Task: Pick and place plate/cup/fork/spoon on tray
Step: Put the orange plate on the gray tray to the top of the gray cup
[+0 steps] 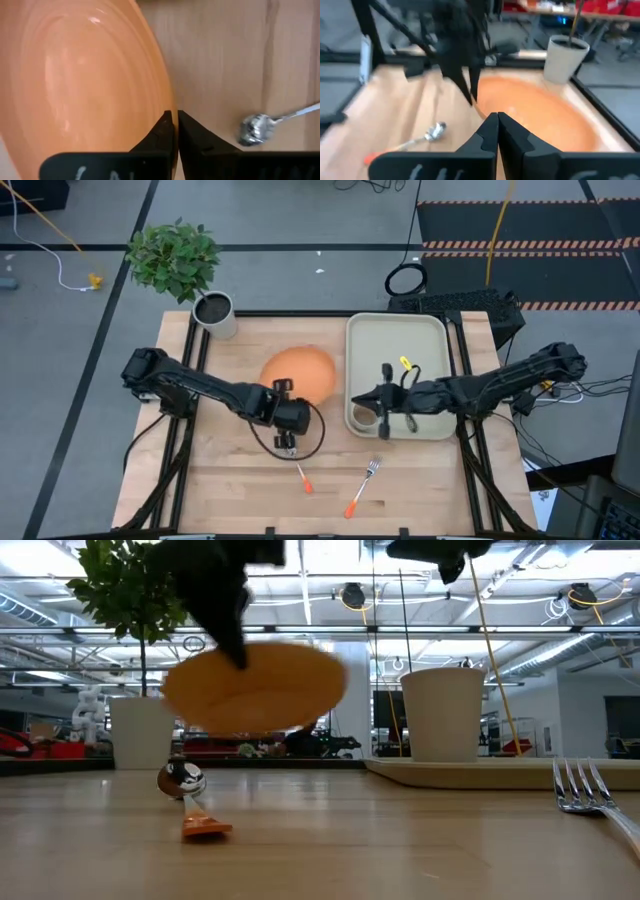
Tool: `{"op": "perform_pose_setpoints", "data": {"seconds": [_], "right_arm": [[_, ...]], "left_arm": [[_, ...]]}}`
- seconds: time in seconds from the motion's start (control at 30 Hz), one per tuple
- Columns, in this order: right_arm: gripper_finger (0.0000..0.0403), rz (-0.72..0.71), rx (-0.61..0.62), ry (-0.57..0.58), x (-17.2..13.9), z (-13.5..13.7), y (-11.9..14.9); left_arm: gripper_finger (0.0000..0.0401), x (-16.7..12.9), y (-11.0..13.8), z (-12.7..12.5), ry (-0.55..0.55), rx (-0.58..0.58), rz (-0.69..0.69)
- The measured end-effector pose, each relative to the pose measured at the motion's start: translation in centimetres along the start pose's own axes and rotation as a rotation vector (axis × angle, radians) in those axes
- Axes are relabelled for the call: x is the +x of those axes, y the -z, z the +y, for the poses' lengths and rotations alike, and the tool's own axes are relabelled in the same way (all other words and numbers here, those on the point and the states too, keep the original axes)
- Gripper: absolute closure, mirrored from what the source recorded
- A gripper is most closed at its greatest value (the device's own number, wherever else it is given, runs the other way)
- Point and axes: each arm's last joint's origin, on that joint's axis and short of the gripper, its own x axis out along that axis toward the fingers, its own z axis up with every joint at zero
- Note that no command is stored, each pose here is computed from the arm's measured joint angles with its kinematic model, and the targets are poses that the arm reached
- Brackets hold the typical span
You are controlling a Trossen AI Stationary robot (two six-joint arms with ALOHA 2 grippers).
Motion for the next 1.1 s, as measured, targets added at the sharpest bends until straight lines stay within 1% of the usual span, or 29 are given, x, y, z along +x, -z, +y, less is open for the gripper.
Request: {"op": "perform_pose_setpoints", "data": {"seconds": [0.07, 0.17, 0.23, 0.3, 0.43, 0.5, 0.63, 0.8, 0.93, 1.03, 1.1], "right_arm": [[0.0403, 0.038, -0.018, 0.024, 0.9, 0.1, -0.6], [0.0403, 0.1, -0.056, 0.039, 2.2, 0.3, -1.5], [0.0402, 0.139, -0.074, 0.044, 2.8, 0.4, -2.1], [0.0396, 0.164, -0.094, 0.047, 3.4, 0.6, -3.0], [0.037, 0.201, -0.14, 0.045, 4.1, 0.9, -4.8], [0.035, 0.246, -0.16, 0.045, 4.4, 1.0, -5.1], [0.0303, 0.333, -0.185, 0.061, 5.6, 0.7, -4.5], [0.0256, 0.38, -0.21, 0.067, 6.7, 0.4, -3.6], [0.0242, 0.417, -0.25, 0.059, 7.3, 0.0, -3.0], [0.0244, 0.422, -0.27, 0.064, 7.6, -0.3, -2.9], [0.0252, 0.42, -0.276, 0.068, 7.7, -0.5, -2.9]], "left_arm": [[0.0393, -0.9, -1.0, 0.5, -0.048, 0.105, -0.051], [0.0395, -2.0, -2.1, 1.2, -0.125, 0.165, -0.104], [0.0394, -2.4, -2.3, 1.4, -0.171, 0.194, -0.108], [0.0392, -2.3, -2.3, 1.5, -0.197, 0.247, -0.104], [0.0395, -1.9, -2.0, 1.4, -0.21, 0.332, -0.076], [0.0395, -1.9, -2.0, 1.4, -0.213, 0.346, -0.073], [0.039, -1.9, -1.9, 1.2, -0.217, 0.367, -0.077], [0.0395, -2.0, -1.9, 1.1, -0.217, 0.386, -0.077], [0.0391, -2.0, -1.9, 1.1, -0.218, 0.386, -0.076], [0.0387, -2.0, -1.9, 1.0, -0.218, 0.386, -0.08], [0.039, -2.0, -2.0, 1.1, -0.218, 0.385, -0.082]]}}
